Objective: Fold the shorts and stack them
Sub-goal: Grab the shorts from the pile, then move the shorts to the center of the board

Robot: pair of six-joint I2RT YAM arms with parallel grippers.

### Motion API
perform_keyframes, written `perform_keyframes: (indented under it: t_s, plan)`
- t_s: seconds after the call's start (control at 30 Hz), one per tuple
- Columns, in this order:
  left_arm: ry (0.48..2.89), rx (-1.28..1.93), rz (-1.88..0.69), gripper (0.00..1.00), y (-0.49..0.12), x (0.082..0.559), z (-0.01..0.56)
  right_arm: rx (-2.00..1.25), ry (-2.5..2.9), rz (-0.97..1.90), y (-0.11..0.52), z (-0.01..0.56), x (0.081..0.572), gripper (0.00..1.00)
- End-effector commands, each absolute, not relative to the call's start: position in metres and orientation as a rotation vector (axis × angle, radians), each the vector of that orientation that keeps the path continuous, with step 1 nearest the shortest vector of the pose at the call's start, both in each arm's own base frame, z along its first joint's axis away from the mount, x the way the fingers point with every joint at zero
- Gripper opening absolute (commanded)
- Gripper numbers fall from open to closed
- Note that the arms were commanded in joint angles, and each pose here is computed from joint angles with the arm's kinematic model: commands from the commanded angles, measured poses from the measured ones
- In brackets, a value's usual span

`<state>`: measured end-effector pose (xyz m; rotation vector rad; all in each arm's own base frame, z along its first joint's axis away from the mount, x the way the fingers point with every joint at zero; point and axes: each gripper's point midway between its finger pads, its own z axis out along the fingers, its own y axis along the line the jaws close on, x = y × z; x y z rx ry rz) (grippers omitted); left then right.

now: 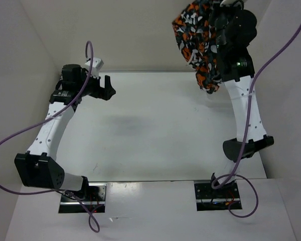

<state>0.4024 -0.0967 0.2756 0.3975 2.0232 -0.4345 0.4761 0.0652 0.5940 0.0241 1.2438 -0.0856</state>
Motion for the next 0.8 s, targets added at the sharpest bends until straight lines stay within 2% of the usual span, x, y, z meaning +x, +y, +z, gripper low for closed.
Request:
perform_keyframes:
  t_s: [0.0, 0.07, 0.17, 0.23, 0.27, 0.33, 0.4, 0.43, 0.47, 0.5, 0.57, 0.67, 0.77]
  plan:
    - [1.927, 0.353, -0.355, 1.00, -0.075, 0.399, 0.307, -0.132, 0.958, 0.091, 0.124, 0.691, 0.416, 0.00]
    - [1.901, 0.298, -0.296, 1.00, -0.053, 0.396, 0.318, -0.227, 0.902, 0.186, 0.156, 0.709, 0.393, 0.00]
    - [1.872, 0.226, -0.214, 1.00, -0.026, 0.385, 0.331, -0.323, 0.989, 0.388, 0.204, 0.683, 0.394, 0.00]
    - [1.875, 0.195, -0.187, 1.00, -0.015, 0.376, 0.329, -0.311, 1.142, 0.475, 0.223, 0.637, 0.420, 0.07]
    - [1.851, 0.164, -0.149, 1.00, -0.004, 0.368, 0.337, -0.286, 1.196, 0.471, 0.223, 0.621, 0.429, 0.17]
    - [1.845, 0.141, -0.129, 1.00, 0.004, 0.354, 0.337, -0.212, 1.350, 0.477, 0.218, 0.567, 0.458, 0.20]
    - [1.837, 0.109, -0.098, 1.00, 0.014, 0.346, 0.340, -0.141, 1.439, 0.472, 0.203, 0.530, 0.478, 0.53]
    - [1.840, 0.108, -0.099, 1.00, 0.013, 0.339, 0.338, -0.097, 1.529, 0.478, 0.197, 0.490, 0.492, 0.63]
    - [1.840, 0.097, -0.090, 1.00, 0.017, 0.336, 0.336, -0.055, 1.550, 0.449, 0.176, 0.479, 0.501, 0.82]
    - [1.851, 0.094, -0.096, 1.00, 0.018, 0.335, 0.334, -0.042, 1.612, 0.425, 0.168, 0.450, 0.509, 0.89]
    - [1.857, 0.100, -0.108, 1.00, 0.015, 0.331, 0.331, -0.046, 1.646, 0.380, 0.157, 0.430, 0.517, 0.97]
    - [1.881, 0.124, -0.158, 1.00, 0.007, 0.329, 0.321, -0.133, 1.667, 0.337, 0.157, 0.418, 0.513, 0.97]
    - [1.941, 0.112, -0.176, 1.00, 0.008, 0.332, 0.299, -0.368, 1.687, 0.370, 0.207, 0.398, 0.488, 0.97]
